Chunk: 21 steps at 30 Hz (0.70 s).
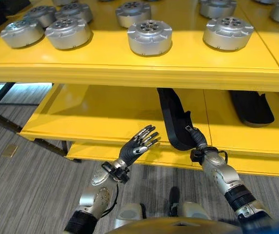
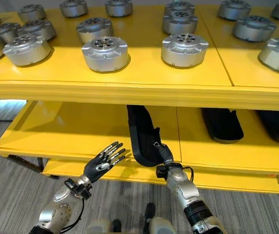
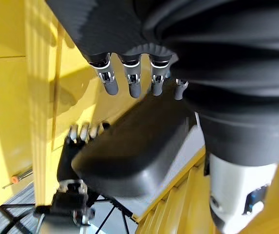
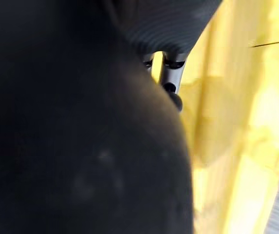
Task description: Move parts from the plastic box to the shelf.
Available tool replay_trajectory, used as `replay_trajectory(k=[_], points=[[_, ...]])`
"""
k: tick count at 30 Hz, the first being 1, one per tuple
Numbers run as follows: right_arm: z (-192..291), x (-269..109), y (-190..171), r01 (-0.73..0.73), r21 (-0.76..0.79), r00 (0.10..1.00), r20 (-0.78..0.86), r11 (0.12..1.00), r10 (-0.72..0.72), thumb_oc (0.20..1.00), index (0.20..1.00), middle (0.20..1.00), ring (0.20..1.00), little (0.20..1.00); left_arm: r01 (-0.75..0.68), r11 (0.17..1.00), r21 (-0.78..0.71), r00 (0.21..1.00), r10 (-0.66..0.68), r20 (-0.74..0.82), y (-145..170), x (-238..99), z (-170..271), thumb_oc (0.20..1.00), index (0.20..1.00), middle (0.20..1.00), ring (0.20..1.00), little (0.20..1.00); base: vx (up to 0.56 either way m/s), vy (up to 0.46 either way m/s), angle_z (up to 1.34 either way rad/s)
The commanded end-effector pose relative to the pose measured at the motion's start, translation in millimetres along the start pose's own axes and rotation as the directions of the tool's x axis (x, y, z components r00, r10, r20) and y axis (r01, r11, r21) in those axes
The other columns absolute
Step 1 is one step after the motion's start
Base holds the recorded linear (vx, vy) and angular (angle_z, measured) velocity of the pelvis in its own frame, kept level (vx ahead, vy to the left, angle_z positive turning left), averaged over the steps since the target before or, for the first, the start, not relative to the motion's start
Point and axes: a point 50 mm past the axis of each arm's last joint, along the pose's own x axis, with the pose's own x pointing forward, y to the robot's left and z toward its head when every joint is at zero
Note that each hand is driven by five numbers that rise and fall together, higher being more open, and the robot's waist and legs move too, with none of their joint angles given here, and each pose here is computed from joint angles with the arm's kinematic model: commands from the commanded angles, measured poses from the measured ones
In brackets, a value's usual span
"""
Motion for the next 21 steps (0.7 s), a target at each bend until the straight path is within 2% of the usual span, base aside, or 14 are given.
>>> replay_trajectory(k=[1, 4, 11, 15, 21], points=[[49.1, 4.5, -2.0, -0.003, 0.041, 0.979, 0.202, 0.999, -0.006, 0.2, 0.2, 0.2, 0.2, 0.2, 0.027, 0.999, 0.047, 0.992, -0.033, 0.125, -6.3, 1.1, 20.4, 1.0, 1.0, 1.0, 1.0, 1.0, 0.03, 0.289, -0.09], [58.6, 7.4, -15.2, 0.009, 0.049, 0.978, 0.206, 0.999, -0.019, 0.2, 0.2, 0.2, 0.2, 0.2, 0.018, 0.998, 0.066, 0.994, -0.025, 0.107, -1.1, 2.8, 26.3, 1.0, 1.0, 1.0, 1.0, 1.0, 0.02, 0.525, -0.1], [36.8, -8.6, -28.2, 0.068, 0.124, 0.977, 0.192, 0.99, -0.091, 0.2, 0.2, 0.2, 0.2, 0.2, 0.028, 0.995, 0.091, 0.999, -0.031, 0.03, 7.2, -7.0, 21.2, 1.0, 1.0, 1.0, 1.0, 1.0, 0.02, 0.267, -0.12], [35.3, -9.1, -22.7, 0.041, 0.157, 0.977, 0.201, 0.987, -0.073, 0.2, 0.2, 0.2, 0.2, 0.2, 0.0, 0.993, 0.115, 1.0, -0.003, 0.025, 11.1, -19.1, 19.0, 1.0, 1.0, 1.0, 1.0, 1.0, -0.1, 0.082, 0.04], [41.2, -3.5, -18.8, 0.009, 0.083, 0.978, 0.205, 0.997, -0.026, 0.2, 0.2, 0.2, 0.2, 0.2, -0.052, 0.996, 0.077, 0.992, 0.042, 0.118, 11.9, -15.0, 32.0, 1.0, 1.0, 1.0, 1.0, 1.0, -0.09, -0.066, -0.21]])
